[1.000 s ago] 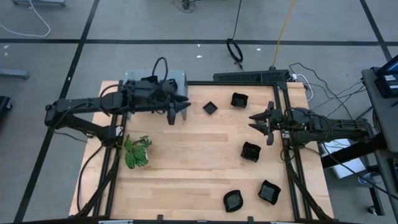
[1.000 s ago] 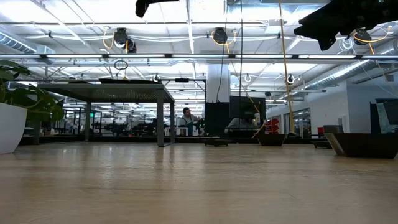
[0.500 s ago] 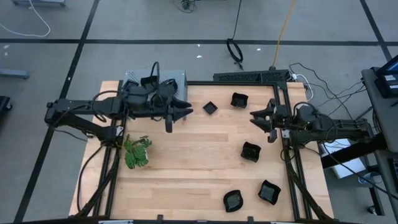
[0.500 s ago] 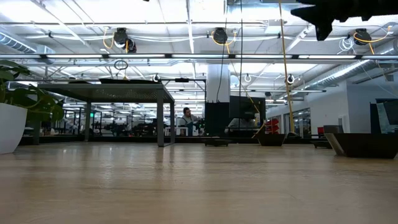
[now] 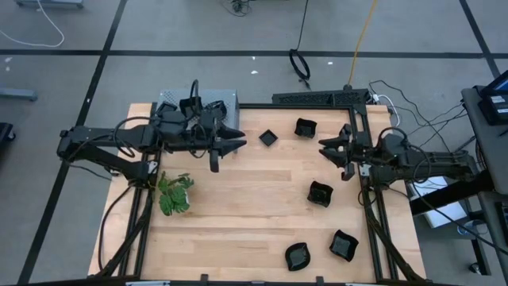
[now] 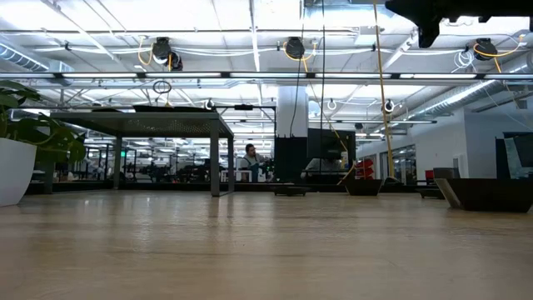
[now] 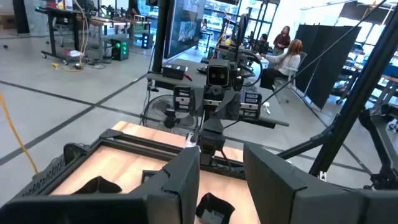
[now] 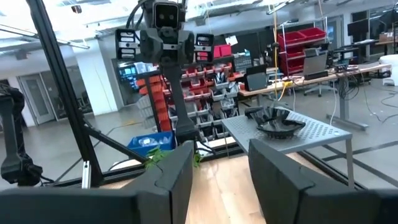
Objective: Pick & Place Mini shaped plates
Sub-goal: Stack the distorted square plate on top of the distorted square plate on the shelf
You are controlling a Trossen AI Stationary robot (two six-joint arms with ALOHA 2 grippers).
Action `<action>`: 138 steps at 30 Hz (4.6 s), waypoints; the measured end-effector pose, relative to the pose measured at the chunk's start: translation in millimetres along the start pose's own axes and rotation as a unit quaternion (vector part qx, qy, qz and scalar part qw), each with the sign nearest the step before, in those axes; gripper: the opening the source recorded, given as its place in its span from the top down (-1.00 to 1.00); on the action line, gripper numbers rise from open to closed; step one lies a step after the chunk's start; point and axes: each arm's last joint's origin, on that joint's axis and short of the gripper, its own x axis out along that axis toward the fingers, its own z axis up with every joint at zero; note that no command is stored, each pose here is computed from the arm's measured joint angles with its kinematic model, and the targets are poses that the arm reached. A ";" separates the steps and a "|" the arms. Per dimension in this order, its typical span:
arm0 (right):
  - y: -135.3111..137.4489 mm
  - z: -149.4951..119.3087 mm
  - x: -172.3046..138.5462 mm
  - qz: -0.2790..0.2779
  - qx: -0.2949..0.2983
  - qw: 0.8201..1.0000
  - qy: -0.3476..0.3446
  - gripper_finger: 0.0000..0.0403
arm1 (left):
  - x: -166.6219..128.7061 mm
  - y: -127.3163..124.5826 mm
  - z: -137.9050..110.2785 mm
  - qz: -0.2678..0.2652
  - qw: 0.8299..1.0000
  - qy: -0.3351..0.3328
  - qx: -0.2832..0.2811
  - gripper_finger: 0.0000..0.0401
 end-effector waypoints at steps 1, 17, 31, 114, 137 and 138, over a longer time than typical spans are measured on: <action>0.1 -0.1 0.8 0.000 0.000 1.000 -0.001 0.30 | 0.0 0.0 -0.3 0.000 1.000 0.001 0.000 0.37; -2.5 -27.2 31.0 -0.031 0.075 0.993 0.084 0.29 | 0.0 0.4 -1.2 0.001 1.000 0.007 0.000 0.37; -19.5 -107.0 0.7 -0.181 0.141 0.834 0.502 0.29 | 0.0 0.4 -1.2 0.001 1.000 0.007 0.000 0.37; -51.8 -193.2 263.4 -0.031 0.071 0.901 0.427 0.85 | 0.1 0.9 -2.1 0.003 0.999 0.010 -0.045 0.37; -11.9 -9.8 175.4 0.001 0.007 0.907 0.420 0.22 | 18.3 0.4 -84.4 0.024 0.941 0.331 0.071 0.37; -9.9 -1.4 168.2 0.002 0.007 0.909 0.416 0.23 | 23.0 -1.4 -94.4 0.013 0.931 0.354 0.087 0.37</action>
